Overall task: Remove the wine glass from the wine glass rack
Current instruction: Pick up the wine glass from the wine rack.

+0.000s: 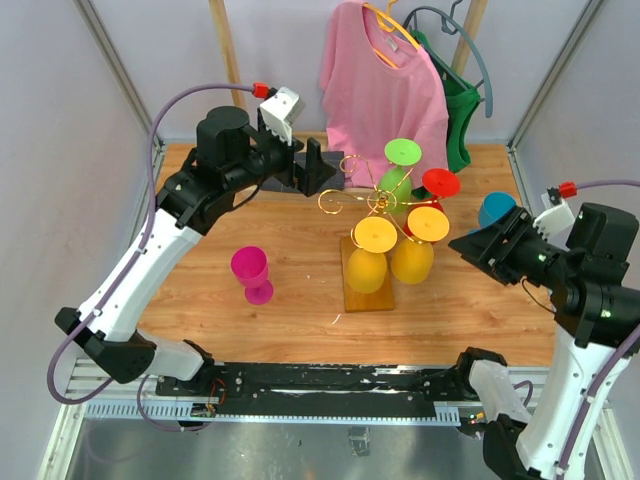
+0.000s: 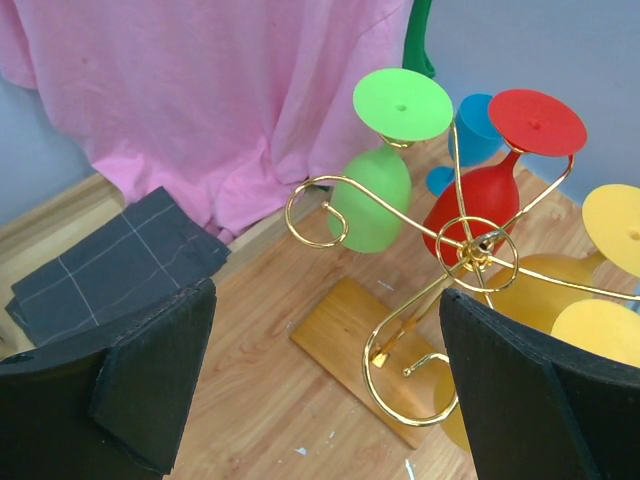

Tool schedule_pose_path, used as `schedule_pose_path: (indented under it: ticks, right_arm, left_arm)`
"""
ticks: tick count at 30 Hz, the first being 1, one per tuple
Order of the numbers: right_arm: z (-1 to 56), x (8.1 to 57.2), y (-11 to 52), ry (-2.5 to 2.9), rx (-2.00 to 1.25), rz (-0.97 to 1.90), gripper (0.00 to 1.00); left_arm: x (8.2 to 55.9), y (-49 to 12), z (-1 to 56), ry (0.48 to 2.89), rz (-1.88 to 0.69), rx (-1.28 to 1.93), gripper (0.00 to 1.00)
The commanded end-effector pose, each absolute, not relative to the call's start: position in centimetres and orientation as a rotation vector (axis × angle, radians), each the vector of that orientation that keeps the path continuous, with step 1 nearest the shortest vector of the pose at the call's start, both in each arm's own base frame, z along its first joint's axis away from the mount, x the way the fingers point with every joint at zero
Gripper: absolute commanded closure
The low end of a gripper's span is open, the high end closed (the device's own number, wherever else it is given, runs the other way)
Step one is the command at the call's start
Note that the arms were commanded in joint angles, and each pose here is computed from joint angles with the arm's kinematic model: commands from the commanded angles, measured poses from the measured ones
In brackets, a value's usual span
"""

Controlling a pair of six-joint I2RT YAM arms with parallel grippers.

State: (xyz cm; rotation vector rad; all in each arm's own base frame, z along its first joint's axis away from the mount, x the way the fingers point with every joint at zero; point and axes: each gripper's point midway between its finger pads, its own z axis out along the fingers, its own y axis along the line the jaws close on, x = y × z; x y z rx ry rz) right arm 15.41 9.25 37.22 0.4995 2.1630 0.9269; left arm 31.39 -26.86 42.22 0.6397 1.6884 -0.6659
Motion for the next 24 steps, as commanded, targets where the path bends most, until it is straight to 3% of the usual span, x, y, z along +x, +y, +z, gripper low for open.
schedule_pose_path:
  ticks: [1, 16, 24]
  right_arm:
    - [38.0, 13.1, 11.2, 2.127, 0.547, 1.085, 0.53]
    - [39.4, 14.4, 12.4, 1.959, 0.603, 1.311, 0.53]
    - [45.3, 19.1, 11.8, 1.883, 0.434, 1.326, 0.51]
  left_arm:
    - [31.2, -27.0, 43.3, 1.655, -0.676, 0.635, 0.01]
    - [33.1, -27.9, 44.9, 1.625, -0.678, 0.582, 0.01]
    - [33.2, -27.8, 44.9, 1.622, -0.662, 0.592, 0.01]
